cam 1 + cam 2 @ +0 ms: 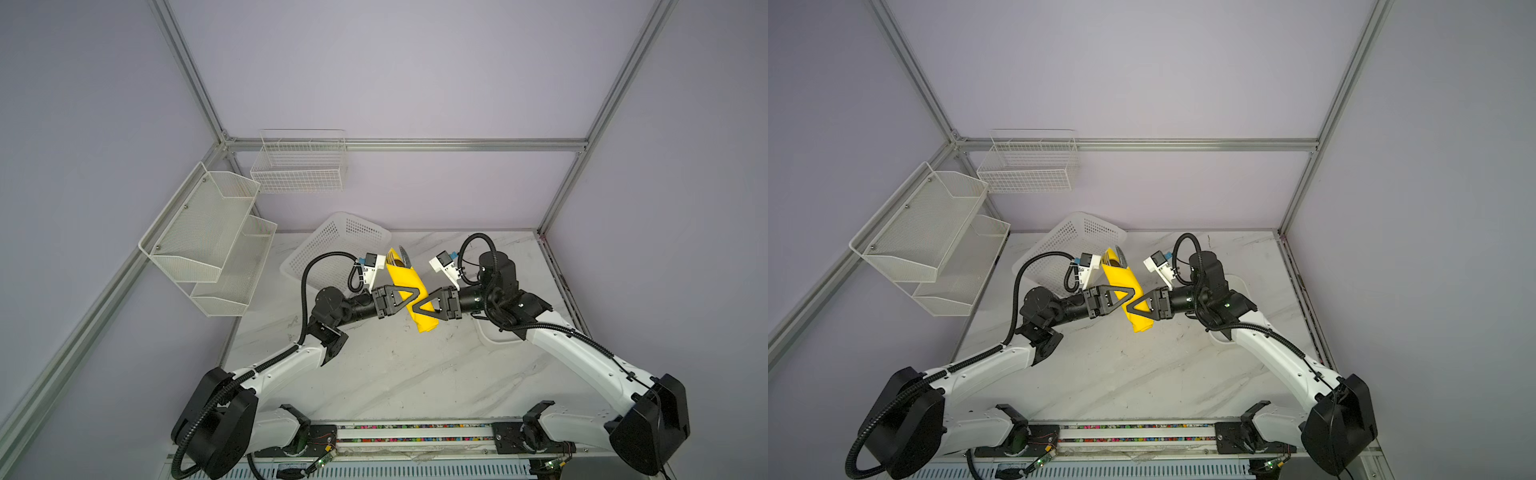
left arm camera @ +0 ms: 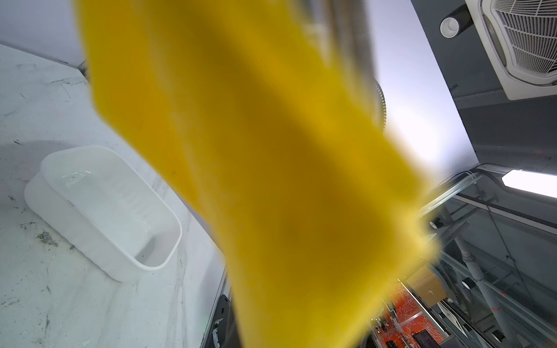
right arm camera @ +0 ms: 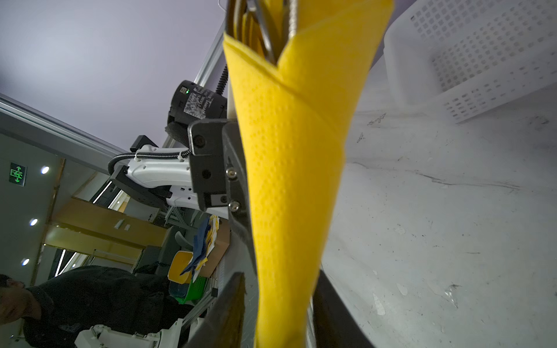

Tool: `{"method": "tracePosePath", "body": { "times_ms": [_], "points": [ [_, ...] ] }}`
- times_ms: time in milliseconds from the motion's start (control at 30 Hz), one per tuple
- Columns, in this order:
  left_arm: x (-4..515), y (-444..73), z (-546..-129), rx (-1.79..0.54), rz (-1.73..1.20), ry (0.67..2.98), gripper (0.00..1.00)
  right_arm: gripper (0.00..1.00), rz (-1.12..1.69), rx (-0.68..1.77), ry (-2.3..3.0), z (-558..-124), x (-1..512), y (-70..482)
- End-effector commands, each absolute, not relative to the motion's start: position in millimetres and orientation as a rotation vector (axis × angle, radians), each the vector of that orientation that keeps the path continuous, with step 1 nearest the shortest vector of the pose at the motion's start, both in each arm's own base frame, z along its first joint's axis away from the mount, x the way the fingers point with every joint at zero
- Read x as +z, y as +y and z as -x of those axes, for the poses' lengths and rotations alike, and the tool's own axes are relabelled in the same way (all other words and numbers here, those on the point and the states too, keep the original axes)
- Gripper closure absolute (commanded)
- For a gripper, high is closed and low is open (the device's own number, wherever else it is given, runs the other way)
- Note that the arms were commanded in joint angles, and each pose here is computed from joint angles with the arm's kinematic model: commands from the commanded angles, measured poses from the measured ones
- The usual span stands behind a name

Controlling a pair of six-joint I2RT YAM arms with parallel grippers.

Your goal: Place the utensils on the paper napkin and roll it up

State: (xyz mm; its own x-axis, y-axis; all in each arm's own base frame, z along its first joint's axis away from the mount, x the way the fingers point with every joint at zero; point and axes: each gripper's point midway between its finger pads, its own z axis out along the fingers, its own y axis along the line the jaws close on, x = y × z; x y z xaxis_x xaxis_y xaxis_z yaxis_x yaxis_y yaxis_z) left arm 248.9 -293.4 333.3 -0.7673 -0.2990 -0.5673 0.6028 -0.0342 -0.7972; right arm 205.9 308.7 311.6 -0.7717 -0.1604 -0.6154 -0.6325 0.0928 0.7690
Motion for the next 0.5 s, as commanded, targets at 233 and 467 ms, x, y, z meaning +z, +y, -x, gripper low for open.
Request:
{"method": "tracePosePath", "body": {
  "times_ms": [233, 467],
  "points": [
    [395.6, -289.3, -244.3, -1.852, -0.423, 1.428, 0.87, 0.81, 0.808, 1.717, 1.933, -206.4, 329.8, 310.9],
    [376.2, -287.8, -255.4, -1.790, -0.357, 1.504, 0.67, 0.91, 0.749, 1.654, 1.928, -213.8, 334.8, 307.7]
  ]
}}
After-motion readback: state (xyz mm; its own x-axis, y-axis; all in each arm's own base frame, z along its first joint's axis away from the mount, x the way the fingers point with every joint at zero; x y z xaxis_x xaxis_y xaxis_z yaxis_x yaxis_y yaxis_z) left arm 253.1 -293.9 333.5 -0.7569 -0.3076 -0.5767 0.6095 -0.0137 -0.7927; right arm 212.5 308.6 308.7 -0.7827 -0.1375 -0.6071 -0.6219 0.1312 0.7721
